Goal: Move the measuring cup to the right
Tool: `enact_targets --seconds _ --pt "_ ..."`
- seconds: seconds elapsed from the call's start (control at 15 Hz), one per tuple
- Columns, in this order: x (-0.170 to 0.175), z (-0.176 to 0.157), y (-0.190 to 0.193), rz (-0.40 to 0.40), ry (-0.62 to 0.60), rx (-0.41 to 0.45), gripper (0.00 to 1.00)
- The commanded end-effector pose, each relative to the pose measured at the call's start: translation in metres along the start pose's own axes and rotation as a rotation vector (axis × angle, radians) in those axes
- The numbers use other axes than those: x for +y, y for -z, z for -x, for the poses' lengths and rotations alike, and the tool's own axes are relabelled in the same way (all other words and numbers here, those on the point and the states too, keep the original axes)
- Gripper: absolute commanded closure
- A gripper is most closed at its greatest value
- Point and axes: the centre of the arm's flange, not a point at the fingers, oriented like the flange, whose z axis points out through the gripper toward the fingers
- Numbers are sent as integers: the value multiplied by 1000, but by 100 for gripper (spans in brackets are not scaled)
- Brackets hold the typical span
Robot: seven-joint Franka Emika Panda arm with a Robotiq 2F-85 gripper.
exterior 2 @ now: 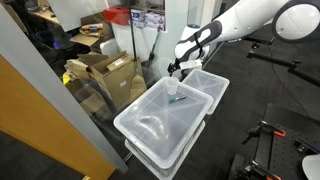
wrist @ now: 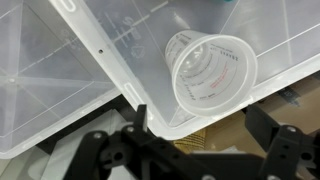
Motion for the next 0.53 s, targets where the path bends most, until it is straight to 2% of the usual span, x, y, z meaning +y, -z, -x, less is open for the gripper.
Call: enact_targets --seconds 0.0,0.47 --pt "-11 38 38 16 30 29 0" --pt "-34 66 66 44 96 78 0"
